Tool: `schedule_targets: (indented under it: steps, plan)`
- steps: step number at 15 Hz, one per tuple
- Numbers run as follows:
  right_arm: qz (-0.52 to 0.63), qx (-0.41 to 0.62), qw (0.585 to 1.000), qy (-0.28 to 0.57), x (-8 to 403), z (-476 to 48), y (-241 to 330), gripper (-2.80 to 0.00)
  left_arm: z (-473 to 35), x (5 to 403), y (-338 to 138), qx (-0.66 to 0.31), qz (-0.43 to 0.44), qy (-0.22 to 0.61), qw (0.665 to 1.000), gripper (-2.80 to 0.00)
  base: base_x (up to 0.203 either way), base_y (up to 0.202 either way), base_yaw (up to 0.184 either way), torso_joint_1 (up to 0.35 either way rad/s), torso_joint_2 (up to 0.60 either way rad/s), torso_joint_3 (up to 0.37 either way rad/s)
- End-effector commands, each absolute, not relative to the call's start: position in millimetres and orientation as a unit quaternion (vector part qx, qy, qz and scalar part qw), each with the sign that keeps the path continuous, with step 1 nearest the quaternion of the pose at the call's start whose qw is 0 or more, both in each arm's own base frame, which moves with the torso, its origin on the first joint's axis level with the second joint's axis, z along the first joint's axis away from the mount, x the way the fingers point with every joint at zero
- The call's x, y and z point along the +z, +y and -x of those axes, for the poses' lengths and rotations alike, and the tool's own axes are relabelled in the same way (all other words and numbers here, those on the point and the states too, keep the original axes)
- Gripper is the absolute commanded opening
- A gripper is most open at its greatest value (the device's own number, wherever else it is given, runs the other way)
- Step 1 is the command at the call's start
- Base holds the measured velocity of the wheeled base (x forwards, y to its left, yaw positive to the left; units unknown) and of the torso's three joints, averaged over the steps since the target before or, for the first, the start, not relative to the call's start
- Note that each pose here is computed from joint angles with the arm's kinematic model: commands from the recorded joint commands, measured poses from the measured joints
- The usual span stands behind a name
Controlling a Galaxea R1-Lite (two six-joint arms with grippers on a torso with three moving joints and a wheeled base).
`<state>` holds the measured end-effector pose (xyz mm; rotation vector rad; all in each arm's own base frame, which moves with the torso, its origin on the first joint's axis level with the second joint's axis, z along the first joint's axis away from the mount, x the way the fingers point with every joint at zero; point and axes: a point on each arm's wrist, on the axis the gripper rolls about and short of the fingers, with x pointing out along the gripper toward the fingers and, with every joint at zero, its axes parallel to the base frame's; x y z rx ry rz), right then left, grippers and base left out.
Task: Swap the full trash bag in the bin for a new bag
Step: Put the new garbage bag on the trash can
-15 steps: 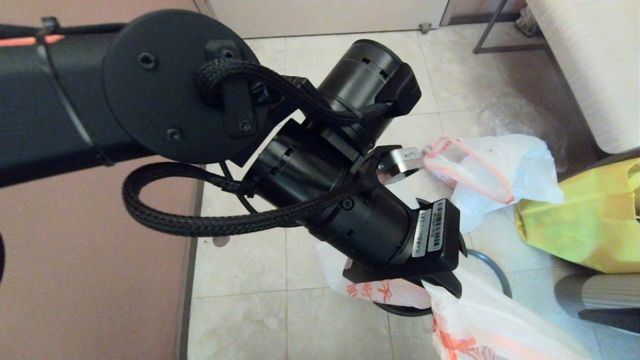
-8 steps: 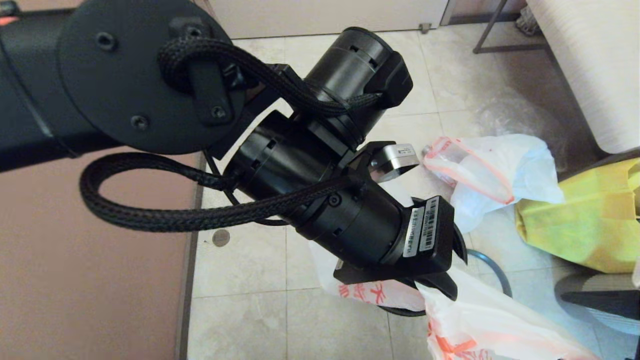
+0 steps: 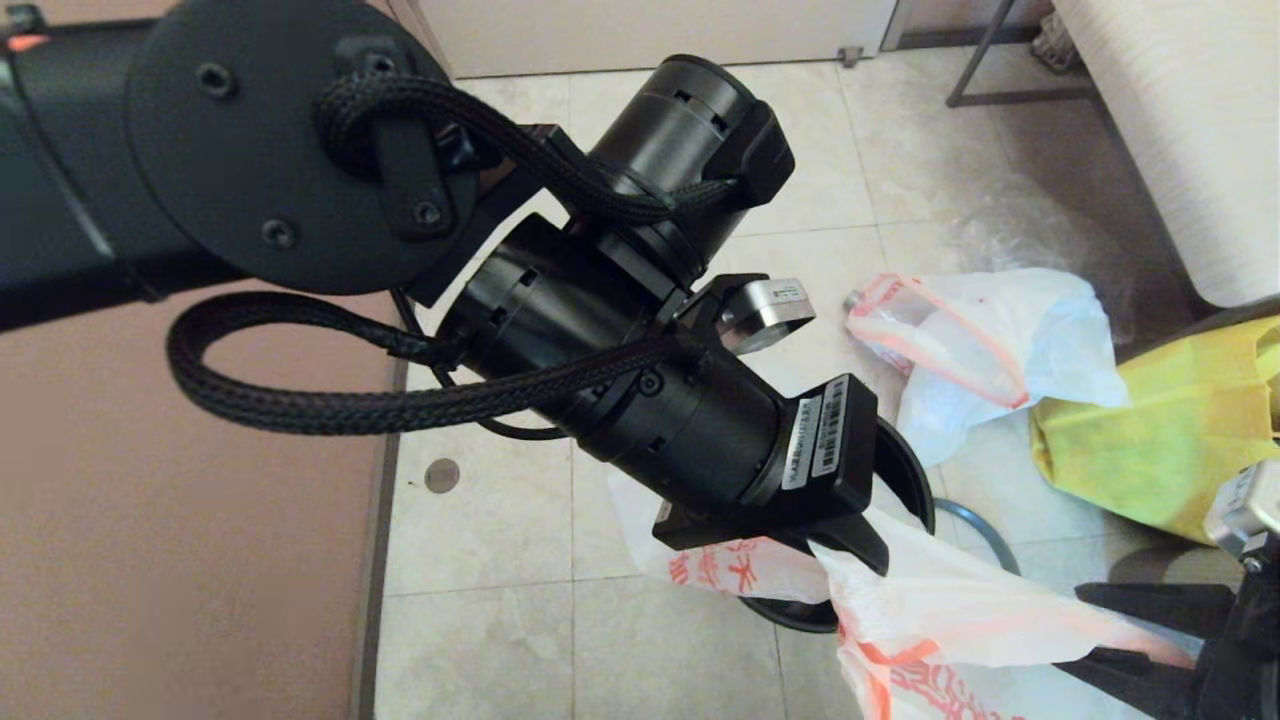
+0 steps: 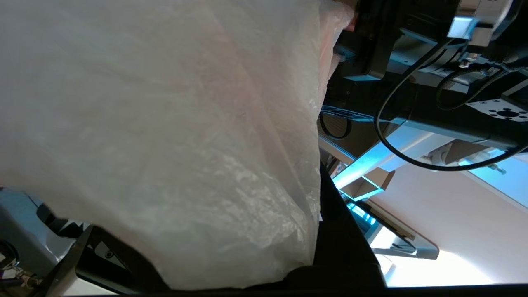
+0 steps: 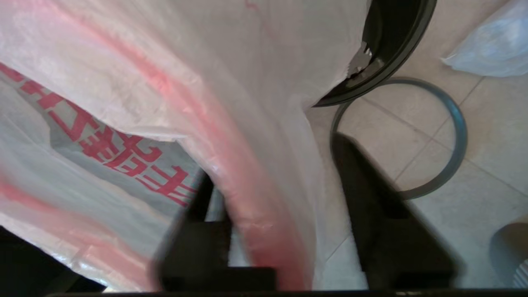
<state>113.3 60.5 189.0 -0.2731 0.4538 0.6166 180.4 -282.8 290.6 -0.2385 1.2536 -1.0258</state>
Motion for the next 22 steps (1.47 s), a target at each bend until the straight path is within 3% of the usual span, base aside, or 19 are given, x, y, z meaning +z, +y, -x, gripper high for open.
schedule_targets:
  steps: [1, 6, 12, 17, 22]
  plan:
    - [0.133, 0.301, 0.915, 0.232, 186.5, -118.2, 63.4, -2.8, -183.7, 288.6, -282.6, -0.453, 0.108, 0.562, 0.684, -2.8, 0.0, 0.0, 0.0, 0.0, 0.0, 0.0]
    - [0.099, 0.261, 0.935, 0.22, 203.2, -115.6, 60.3, -2.8, -183.3, 299.6, -274.0, -0.461, 0.121, 0.544, 0.691, -2.8, 0.0, 0.0, 0.0, 0.0, 0.0, 0.0]
    - [0.057, 0.228, 0.915, 0.327, 206.5, -74.9, 37.9, -2.8, -186.3, 291.3, -280.2, -0.453, 0.114, 0.553, 0.69, -2.8, 0.0, 0.0, 0.0, 0.0, 0.0, 0.0]
    - [0.035, 0.187, 0.927, 0.323, 204.5, -108.3, 42.8, -2.8, -185.1, 288.5, -291.4, -0.443, 0.101, 0.53, 0.716, -2.8, 0.0, 0.0, 0.0, 0.0, 0.0, 0.0]
    - [0.041, 0.118, 0.926, 0.357, 189.8, -146.8, 31.6, -2.8, -192.5, 278.7, -296.1, -0.429, 0.098, 0.538, 0.719, -2.8, 0.0, 0.0, 0.0, 0.0, 0.0, 0.0]
